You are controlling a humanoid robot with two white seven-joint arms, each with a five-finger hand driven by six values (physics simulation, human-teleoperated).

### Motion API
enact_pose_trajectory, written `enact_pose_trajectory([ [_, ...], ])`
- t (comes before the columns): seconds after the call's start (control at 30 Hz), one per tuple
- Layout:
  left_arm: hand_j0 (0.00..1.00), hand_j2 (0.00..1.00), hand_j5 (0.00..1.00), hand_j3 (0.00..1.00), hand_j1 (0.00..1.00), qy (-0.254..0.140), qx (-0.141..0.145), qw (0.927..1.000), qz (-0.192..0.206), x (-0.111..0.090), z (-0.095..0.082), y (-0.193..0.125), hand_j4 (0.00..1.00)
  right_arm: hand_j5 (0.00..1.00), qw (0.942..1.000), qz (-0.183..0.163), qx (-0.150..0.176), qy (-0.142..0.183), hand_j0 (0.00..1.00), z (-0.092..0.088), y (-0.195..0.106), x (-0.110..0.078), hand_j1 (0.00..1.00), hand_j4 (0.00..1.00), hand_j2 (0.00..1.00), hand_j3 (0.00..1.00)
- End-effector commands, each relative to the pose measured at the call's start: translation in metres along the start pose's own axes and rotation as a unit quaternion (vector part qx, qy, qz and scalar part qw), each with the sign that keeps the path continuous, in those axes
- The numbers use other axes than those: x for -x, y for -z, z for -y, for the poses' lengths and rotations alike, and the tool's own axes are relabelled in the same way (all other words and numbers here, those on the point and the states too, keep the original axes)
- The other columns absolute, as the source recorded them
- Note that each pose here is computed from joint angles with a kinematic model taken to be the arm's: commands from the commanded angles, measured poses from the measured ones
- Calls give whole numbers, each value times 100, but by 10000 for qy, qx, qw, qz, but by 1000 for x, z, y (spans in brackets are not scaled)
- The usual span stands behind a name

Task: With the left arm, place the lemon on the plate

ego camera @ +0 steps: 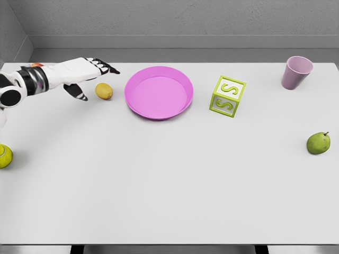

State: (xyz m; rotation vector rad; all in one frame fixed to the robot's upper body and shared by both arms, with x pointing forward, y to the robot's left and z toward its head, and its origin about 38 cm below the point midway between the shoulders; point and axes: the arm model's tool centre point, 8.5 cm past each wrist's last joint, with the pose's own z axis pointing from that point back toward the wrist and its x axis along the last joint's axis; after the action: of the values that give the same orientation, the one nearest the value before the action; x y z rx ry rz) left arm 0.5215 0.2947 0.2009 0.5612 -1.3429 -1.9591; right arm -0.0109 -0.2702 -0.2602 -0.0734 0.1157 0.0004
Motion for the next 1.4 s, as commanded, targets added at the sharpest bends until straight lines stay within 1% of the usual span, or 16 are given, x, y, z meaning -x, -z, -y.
enact_pose_trajectory([
  [0.0, 100, 100, 100, 100, 100, -37, -28, 10000, 5, -1, 0, 2, 100, 100, 10000, -21, 1, -14, 100, 0, 0, 2, 100, 100, 100, 100],
  [0.13, 100, 100, 100, 100, 100, -62, -53, 9999, 112, -9, -1, 12, 100, 100, 10000, -28, -1, 9, 100, 0, 0, 3, 100, 100, 100, 100],
  [0.2, 100, 100, 100, 100, 100, -80, -92, 9998, 136, -11, -3, 13, 100, 100, 10000, -36, -3, 16, 100, 0, 0, 3, 100, 100, 100, 100],
  [0.27, 100, 100, 100, 100, 100, -68, -133, 9997, 215, -17, -7, 21, 100, 100, 10000, -36, -2, 9, 100, 0, 0, 3, 100, 100, 100, 100],
  [0.43, 100, 100, 100, 100, 100, -230, -71, 9997, -59, 4, -8, 15, 100, 100, 10000, -36, -2, 9, 100, 0, 0, 3, 100, 100, 100, 100],
  [0.57, 100, 100, 100, 100, 100, -240, 169, 9994, -161, 9, 4, 16, 100, 100, 10000, -36, -2, 9, 100, 0, 0, 3, 100, 100, 100, 100],
  [0.6, 100, 100, 100, 100, 100, -223, 298, 9990, -233, 13, 10, 16, 100, 100, 10000, -36, -2, 9, 100, 0, 0, 3, 100, 100, 100, 100],
  [0.63, 100, 100, 100, 100, 100, -187, 370, 9990, -187, 7, 11, 23, 100, 100, 10000, -36, -2, 9, 100, 0, 0, 3, 100, 100, 100, 100],
  [0.93, 100, 100, 100, 100, 100, -241, 247, 9993, -127, 2, 7, 30, 100, 100, 10000, -36, -2, 9, 100, 0, 0, 3, 100, 100, 100, 100],
  [1.03, 100, 100, 100, 100, 100, -469, 343, 9982, -127, 0, 20, 41, 100, 100, 10000, -36, -2, 9, 100, 0, 0, 3, 100, 100, 100, 100],
  [1.17, 100, 100, 100, 100, 100, -441, 355, 9983, -131, -1, 20, 42, 100, 100, 10000, -36, -2, 9, 100, 0, 0, 3, 100, 100, 100, 100],
  [1.2, 100, 100, 100, 100, 100, -487, 394, 9979, -165, 1, 24, 42, 100, 100, 10000, -36, -2, 9, 100, 0, 0, 3, 100, 100, 100, 100],
  [1.23, 100, 100, 100, 100, 100, -504, 383, 9978, -217, 5, 20, 41, 100, 100, 10000, -43, -2, 9, 100, 0, 0, 4, 100, 100, 100, 100],
  [1.3, 100, 100, 100, 100, 100, -551, 411, 9972, -287, 10, 20, 40, 100, 100, 10000, -36, -2, 9, 100, 0, 0, 3, 100, 100, 100, 100],
  [1.33, 100, 100, 100, 100, 100, -607, 429, 9968, -283, 9, 23, 42, 100, 100, 10000, -36, -2, 9, 100, 0, 0, 3, 100, 100, 100, 100],
  [1.37, 100, 100, 100, 100, 100, -598, 414, 9969, -283, 9, 20, 43, 100, 100, 10000, -36, -2, 9, 100, 0, 0, 3, 100, 100, 100, 100],
])
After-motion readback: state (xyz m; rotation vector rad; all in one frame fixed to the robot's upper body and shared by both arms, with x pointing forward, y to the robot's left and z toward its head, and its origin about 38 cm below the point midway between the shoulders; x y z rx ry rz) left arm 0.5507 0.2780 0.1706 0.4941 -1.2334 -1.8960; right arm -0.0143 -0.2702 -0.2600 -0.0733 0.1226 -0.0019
